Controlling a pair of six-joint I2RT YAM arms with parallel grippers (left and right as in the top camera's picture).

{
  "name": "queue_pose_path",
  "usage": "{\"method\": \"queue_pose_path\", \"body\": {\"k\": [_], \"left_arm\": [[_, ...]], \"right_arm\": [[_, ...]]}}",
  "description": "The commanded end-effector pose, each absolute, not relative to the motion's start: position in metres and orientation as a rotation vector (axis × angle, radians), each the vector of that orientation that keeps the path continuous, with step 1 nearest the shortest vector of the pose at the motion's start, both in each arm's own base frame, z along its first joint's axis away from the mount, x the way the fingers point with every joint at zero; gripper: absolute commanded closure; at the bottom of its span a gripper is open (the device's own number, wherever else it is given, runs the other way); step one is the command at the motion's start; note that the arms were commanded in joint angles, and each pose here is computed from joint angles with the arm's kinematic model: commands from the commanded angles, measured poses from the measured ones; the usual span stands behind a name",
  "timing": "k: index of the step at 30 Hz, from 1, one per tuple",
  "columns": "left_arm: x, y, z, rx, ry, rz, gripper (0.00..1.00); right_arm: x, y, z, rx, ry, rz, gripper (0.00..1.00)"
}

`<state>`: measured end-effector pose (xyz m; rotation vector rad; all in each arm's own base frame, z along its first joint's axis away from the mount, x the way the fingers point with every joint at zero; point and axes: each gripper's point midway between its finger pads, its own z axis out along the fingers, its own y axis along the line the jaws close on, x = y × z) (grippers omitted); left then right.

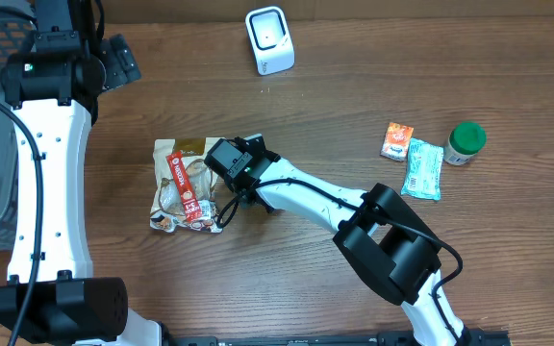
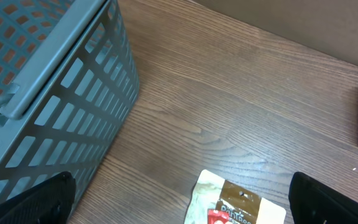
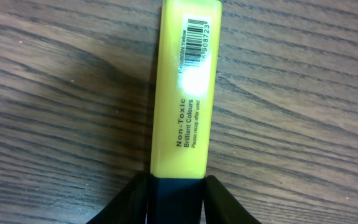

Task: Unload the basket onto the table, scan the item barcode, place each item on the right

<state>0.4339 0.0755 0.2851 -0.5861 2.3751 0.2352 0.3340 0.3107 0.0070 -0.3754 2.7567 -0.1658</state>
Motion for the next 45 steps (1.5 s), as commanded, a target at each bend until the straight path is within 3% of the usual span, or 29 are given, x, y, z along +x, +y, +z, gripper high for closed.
{"method": "queue_pose_path", "body": {"k": [1,7,14,26,37,45], "left_arm": [[0.436,0.077,0.285,-0.606,2.366,0.244,0.0],[0.436,0.077,0.285,-0.606,2.366,0.244,0.0],[0.436,0.077,0.285,-0.606,2.366,0.244,0.0],[0.436,0.077,0.285,-0.606,2.366,0.244,0.0],[0.436,0.077,0.285,-0.606,2.366,0.244,0.0],[0.436,0.077,0.285,-0.606,2.366,0.244,0.0]], "right_arm": [[0.345,0.312,0.018,-0.345,2.751,-0.141,0.65],[0.358,0.315,0.059,-0.276,2.813,0.037,0.62],[0.341,0.3,0.045,-0.19,3.048,0.282,0.62],[0.33,0.291,0.015,-0.18,3.086,0.284,0.66],[0.361,0.291,0.038,-0.121,3.014,0.342,0.66],[0.328,0.288,0.015,0.157,3.116,0.279,0.73]]}}
